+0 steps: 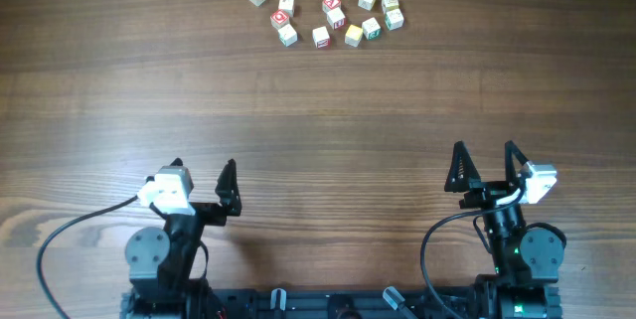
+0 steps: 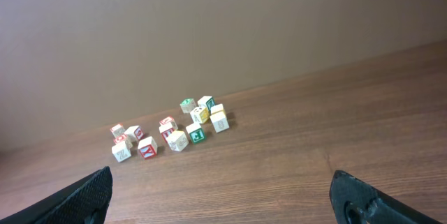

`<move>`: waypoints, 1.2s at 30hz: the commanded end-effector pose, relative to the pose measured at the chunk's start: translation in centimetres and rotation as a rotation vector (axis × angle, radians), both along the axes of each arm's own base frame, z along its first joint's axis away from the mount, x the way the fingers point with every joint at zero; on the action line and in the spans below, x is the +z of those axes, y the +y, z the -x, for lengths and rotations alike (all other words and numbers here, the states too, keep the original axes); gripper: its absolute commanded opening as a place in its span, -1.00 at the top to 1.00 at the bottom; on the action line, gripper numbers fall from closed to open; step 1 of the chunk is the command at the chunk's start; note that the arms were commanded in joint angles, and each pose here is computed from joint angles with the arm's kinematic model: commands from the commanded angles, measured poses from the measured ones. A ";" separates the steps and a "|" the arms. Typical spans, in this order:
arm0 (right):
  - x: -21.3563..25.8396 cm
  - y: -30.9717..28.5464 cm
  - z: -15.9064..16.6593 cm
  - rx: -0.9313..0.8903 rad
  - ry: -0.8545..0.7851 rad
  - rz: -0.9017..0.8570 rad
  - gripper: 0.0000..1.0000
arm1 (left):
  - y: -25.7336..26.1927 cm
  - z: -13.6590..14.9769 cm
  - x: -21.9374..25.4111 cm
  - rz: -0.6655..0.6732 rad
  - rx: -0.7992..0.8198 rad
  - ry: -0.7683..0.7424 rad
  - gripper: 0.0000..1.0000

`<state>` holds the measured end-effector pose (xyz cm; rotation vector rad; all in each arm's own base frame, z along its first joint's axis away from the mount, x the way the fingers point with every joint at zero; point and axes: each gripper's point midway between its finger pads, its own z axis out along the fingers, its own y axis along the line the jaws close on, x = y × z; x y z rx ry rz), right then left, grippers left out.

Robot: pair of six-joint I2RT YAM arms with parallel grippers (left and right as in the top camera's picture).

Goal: Form a circle
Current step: 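Reach the left gripper forward to the block cluster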

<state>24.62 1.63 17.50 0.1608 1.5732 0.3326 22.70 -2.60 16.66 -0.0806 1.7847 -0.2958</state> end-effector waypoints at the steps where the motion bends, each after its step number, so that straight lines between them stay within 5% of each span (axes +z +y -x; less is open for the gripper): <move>1: 0.2 -0.3 0.0 -0.015 -0.007 -0.007 -1.00 | -1.3 0.7 4.3 0.041 -0.071 -0.051 -1.00; 8: 0.2 -0.3 0.0 -0.015 -0.007 -0.007 -0.99 | -4.3 0.3 7.5 0.204 -0.228 0.064 -1.00; 13: 0.2 -0.3 0.0 -0.015 -0.007 -0.007 -1.00 | -5.4 -0.6 8.0 0.262 -0.265 0.359 -1.00; 22: 0.2 -0.3 0.0 -0.015 -0.007 -0.007 -0.99 | -6.5 -2.2 2.7 0.351 -0.286 0.685 -0.99; 29: 0.2 -0.3 0.0 -0.015 -0.007 -0.007 -1.00 | -2.0 -9.9 5.6 0.208 -0.033 0.677 -0.99; 36: 0.2 -0.3 0.0 -0.015 -0.007 -0.007 -0.99 | -3.6 -19.2 5.4 0.049 -0.002 0.686 -0.96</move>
